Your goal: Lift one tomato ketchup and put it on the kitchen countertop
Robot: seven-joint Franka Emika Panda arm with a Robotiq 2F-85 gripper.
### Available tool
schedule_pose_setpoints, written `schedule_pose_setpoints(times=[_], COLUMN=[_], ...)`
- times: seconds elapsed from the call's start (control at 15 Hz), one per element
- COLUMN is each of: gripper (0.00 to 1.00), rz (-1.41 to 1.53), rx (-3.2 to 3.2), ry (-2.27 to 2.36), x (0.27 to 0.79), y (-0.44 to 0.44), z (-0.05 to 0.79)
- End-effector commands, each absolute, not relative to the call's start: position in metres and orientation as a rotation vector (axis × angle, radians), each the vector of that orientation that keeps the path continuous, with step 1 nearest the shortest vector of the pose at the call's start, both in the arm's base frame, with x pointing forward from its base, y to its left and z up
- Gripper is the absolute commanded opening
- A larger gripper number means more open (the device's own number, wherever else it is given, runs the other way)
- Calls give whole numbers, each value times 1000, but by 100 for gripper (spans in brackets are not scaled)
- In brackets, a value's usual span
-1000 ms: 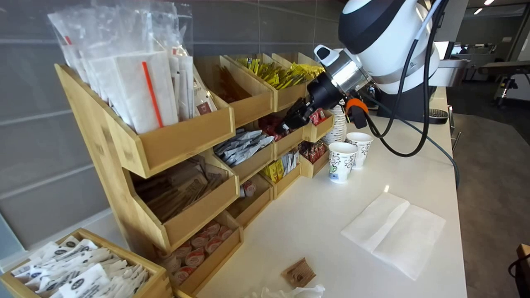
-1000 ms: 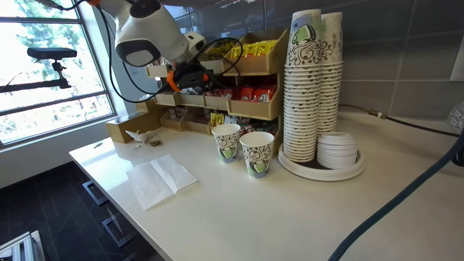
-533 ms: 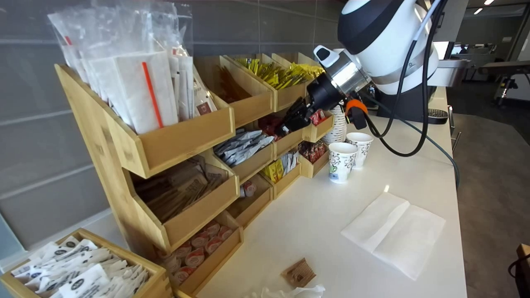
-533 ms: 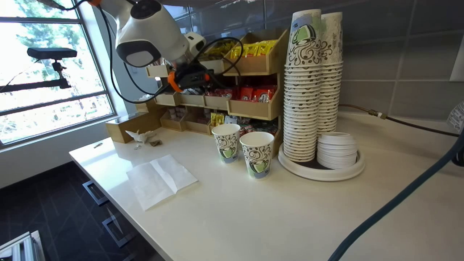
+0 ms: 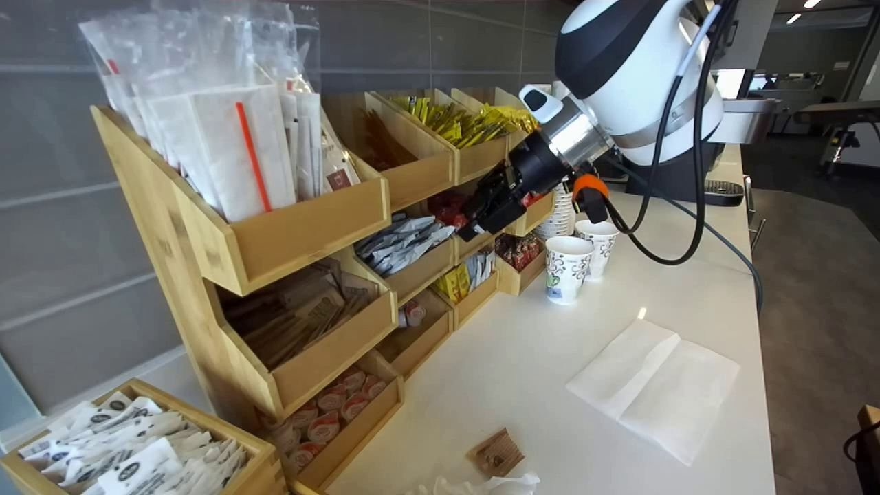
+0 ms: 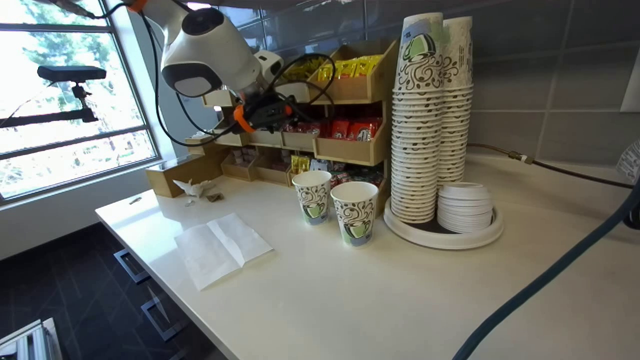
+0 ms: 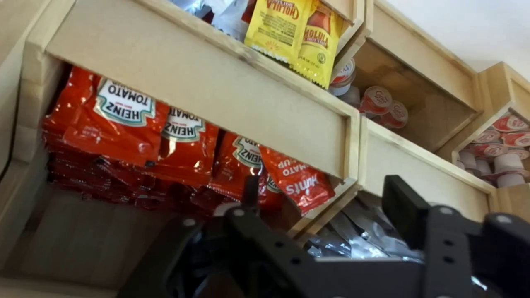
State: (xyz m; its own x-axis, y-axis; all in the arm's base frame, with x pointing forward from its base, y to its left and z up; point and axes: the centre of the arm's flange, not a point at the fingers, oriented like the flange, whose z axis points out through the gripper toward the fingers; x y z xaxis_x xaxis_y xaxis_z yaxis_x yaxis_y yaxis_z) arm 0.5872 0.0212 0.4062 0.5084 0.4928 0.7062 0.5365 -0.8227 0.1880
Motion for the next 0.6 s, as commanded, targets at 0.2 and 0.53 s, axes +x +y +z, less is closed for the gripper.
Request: schedule_pose_setpoints(times=[0.2,0.53], gripper=[100,52], rz=[-1375,-1439], rx=[-2673,-2676], ry=[-898,-901], x=[588,586], y=[18,15], z=[404,404])
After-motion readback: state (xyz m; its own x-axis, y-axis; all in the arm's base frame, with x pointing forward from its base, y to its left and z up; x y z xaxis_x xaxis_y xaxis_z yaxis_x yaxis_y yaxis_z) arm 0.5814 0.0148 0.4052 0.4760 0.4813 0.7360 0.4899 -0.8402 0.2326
